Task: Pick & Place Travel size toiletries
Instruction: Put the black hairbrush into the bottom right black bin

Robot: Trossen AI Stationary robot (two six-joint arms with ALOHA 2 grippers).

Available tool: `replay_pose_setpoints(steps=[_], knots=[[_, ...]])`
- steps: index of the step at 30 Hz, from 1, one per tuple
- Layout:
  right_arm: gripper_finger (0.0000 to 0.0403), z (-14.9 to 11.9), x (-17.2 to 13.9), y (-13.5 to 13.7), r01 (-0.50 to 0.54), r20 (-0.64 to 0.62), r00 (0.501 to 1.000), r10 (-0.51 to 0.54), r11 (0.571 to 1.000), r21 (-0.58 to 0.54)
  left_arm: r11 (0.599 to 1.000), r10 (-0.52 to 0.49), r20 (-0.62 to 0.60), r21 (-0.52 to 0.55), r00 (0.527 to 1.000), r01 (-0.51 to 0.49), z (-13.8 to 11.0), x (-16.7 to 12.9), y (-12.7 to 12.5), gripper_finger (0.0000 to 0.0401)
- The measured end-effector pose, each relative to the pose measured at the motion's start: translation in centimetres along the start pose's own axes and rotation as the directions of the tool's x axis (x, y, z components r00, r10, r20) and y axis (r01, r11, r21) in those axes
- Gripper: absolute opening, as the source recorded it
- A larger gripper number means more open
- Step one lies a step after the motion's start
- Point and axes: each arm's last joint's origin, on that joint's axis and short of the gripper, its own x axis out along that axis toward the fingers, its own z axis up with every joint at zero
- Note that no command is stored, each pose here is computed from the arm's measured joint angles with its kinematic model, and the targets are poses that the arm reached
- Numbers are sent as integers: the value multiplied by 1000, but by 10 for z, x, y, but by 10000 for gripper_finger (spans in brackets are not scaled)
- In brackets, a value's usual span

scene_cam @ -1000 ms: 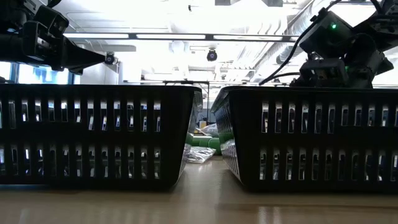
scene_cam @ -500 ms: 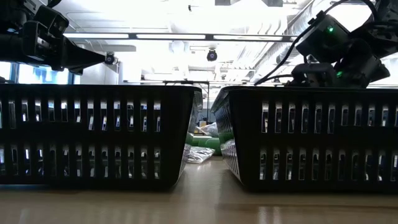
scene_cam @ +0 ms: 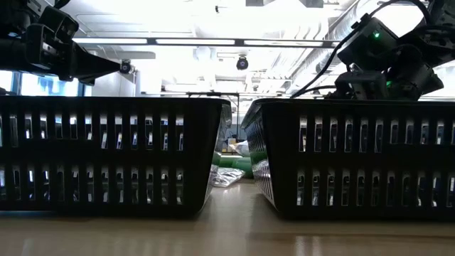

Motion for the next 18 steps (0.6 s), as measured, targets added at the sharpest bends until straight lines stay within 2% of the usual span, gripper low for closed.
replay_pose_setpoints(steps=[3, 18], knots=[[4, 1, -3, 3, -23, 3, 1000, 23, 1000, -5, 1000, 0, 0, 0, 1000, 0, 0, 0, 0, 0], [3, 10, -41, 24, -86, 202, 974, 107, 990, -109, 1000, 0, 0, 0, 1000, 0, 0, 0, 0, 0]])
